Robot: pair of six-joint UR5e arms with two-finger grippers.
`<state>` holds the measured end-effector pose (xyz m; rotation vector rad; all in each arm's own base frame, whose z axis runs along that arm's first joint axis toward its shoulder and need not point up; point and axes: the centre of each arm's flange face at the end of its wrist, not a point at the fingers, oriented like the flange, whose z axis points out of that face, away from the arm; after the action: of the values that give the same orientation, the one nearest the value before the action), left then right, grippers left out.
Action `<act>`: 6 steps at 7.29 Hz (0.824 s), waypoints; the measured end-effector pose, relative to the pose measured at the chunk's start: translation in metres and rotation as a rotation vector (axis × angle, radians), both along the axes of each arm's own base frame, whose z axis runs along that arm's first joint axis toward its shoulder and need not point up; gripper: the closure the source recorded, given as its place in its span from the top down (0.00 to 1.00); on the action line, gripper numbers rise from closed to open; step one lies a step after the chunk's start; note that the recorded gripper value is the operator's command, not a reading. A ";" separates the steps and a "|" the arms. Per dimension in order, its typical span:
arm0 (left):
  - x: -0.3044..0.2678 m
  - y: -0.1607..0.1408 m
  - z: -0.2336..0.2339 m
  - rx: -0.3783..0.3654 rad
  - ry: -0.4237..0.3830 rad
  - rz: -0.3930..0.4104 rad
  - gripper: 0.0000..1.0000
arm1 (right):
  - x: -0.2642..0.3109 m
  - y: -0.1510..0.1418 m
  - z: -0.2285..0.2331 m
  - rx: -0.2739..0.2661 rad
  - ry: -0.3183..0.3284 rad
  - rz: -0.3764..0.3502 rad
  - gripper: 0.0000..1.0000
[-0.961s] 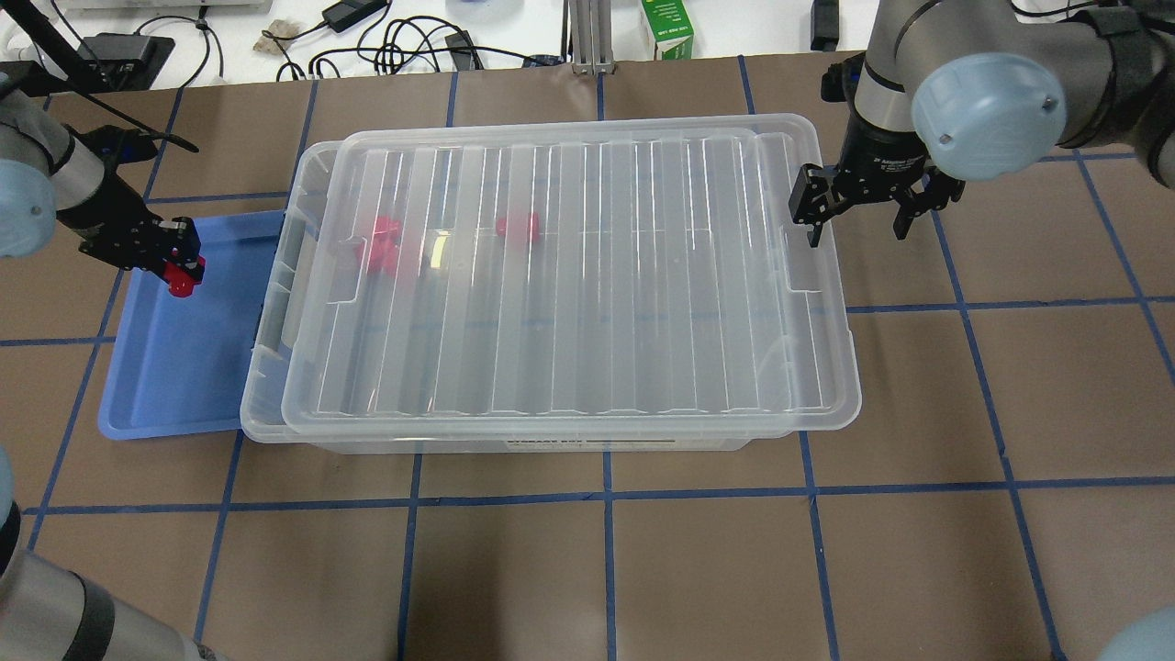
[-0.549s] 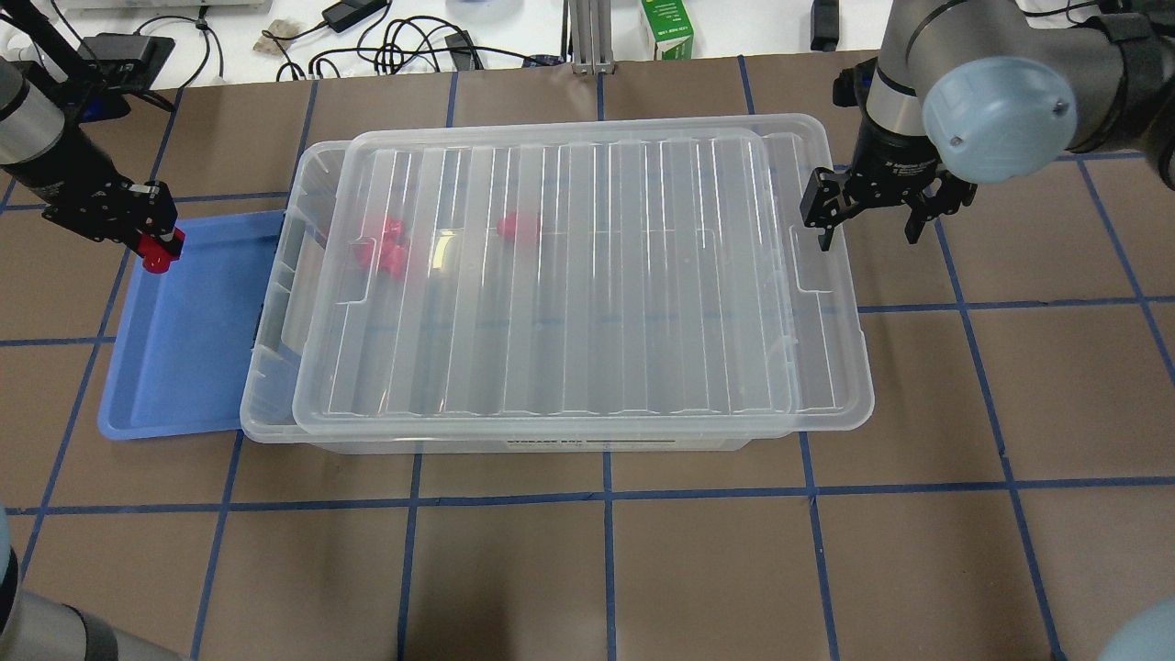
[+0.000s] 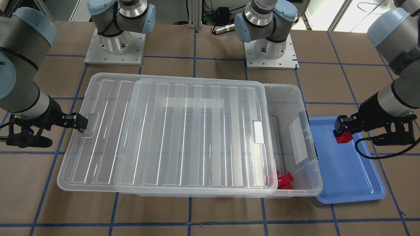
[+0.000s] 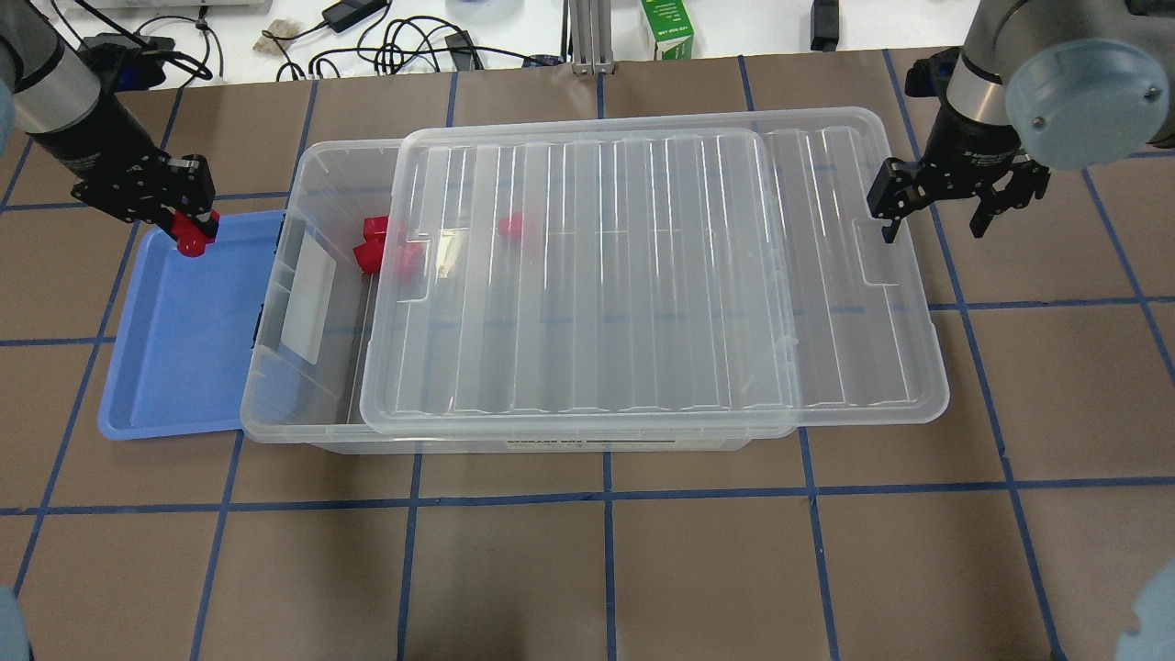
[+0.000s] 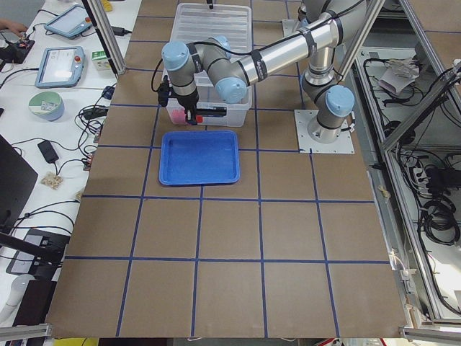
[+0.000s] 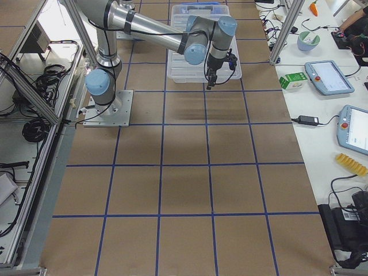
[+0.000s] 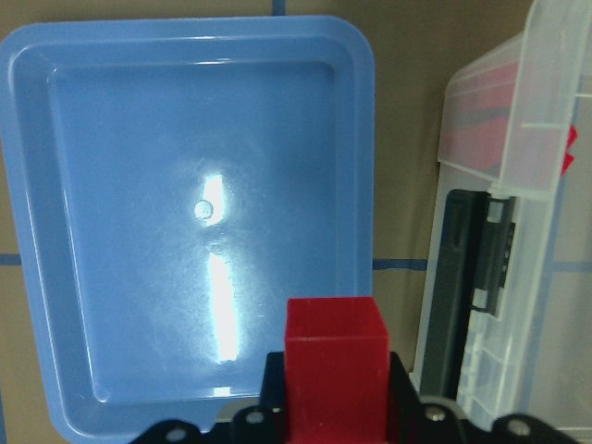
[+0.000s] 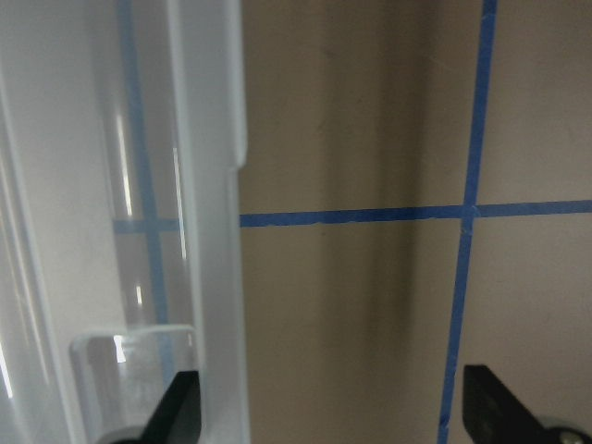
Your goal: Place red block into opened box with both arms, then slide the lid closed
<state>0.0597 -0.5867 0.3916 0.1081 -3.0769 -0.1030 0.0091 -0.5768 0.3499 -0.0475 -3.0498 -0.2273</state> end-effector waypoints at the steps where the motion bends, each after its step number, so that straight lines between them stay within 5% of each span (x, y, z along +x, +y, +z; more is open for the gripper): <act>1: -0.032 0.002 0.006 0.001 -0.002 0.017 0.01 | -0.017 0.000 0.000 0.005 0.008 0.001 1.00; 6: -0.151 0.015 -0.024 0.063 -0.006 -0.008 0.01 | -0.057 0.002 -0.001 0.013 0.012 -0.017 1.00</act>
<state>-0.0917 -0.5714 0.3681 0.0999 -3.0813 -0.2001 -0.0476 -0.5750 0.3493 -0.0732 -3.0369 -0.2463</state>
